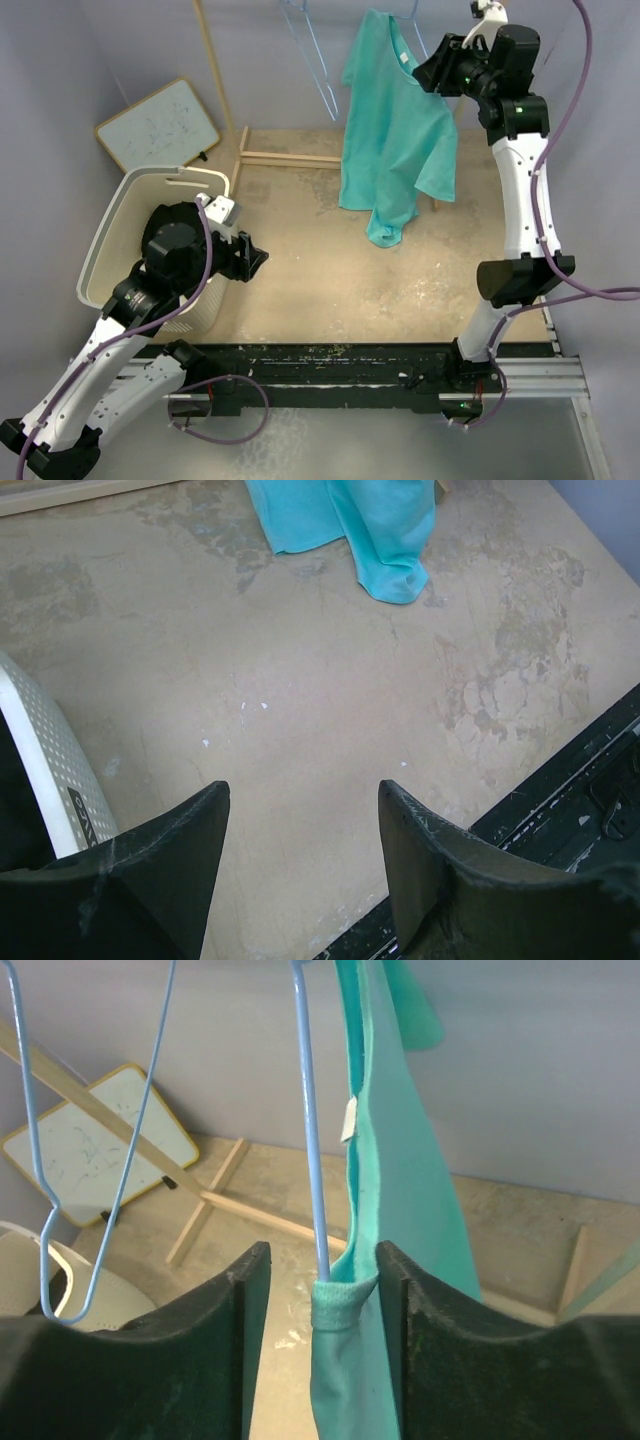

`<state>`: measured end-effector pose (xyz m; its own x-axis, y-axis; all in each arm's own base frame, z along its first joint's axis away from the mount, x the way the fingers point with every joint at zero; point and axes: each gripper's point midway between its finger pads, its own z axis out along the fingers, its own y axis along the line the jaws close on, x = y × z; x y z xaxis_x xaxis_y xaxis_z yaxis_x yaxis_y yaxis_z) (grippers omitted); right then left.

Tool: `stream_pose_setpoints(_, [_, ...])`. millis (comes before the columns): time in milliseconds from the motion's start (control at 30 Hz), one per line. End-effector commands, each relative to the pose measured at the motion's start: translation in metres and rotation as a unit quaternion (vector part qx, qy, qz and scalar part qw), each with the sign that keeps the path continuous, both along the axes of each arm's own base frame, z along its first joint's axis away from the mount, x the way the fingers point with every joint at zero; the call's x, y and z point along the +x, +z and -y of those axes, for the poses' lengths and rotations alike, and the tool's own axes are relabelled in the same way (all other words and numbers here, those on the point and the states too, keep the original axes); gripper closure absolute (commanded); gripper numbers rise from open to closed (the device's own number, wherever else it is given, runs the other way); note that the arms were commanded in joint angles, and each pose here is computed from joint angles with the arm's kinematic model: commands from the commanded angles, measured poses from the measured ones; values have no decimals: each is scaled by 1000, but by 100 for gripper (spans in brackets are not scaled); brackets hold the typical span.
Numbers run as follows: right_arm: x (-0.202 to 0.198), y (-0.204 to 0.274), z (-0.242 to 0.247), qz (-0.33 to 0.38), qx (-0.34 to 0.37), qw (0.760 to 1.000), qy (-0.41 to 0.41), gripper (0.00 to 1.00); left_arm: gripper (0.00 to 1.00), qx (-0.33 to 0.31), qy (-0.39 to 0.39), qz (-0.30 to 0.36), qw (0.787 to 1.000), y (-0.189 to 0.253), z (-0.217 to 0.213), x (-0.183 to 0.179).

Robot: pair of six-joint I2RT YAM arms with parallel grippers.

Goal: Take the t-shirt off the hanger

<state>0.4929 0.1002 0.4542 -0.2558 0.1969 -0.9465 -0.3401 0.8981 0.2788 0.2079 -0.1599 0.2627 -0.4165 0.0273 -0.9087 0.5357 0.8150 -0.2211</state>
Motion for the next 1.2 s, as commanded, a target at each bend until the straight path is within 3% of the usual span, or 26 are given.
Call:
stream_pose_setpoints(0, [5,16,0,28,-12,999,-17,60,36,-5,2,11,1000,6,1,2])
stream_pose_setpoints(100, [8,16,0,30,-19,999,-25,86,36,-5,2,11,1000,5,1,2])
stream_pose_setpoints(133, [9,18,1,33,-22,999,-31,91,36,-4,1,11,1000,5,1,2])
stream_pose_setpoints(300, [-3,44,0,65,-28,996,-45,100,35,-9,-9,11,1000,7,4,0])
stream_pose_setpoints(467, [-22,75,-4,103,-23,994,-40,100,25,-22,-23,10,999,11,8,-6])
stream_pose_setpoints(533, [-28,82,-7,109,-16,993,-33,100,5,-26,-26,6,999,12,9,-9])
stream_pose_setpoints(567, [-31,85,-8,110,-13,993,-29,100,0,-29,-29,5,999,13,9,-10])
stream_pose_setpoints(867, [-78,97,-12,114,-1,994,-2,100,1,-45,-33,20,998,25,9,-13])
stream_pose_setpoints(1100, [-145,40,-24,54,-8,997,57,100,0,-101,-97,93,986,70,27,-24])
stream_pose_setpoints(1167, [-171,19,-30,38,-7,996,86,100,7,-117,-125,127,977,98,32,-33])
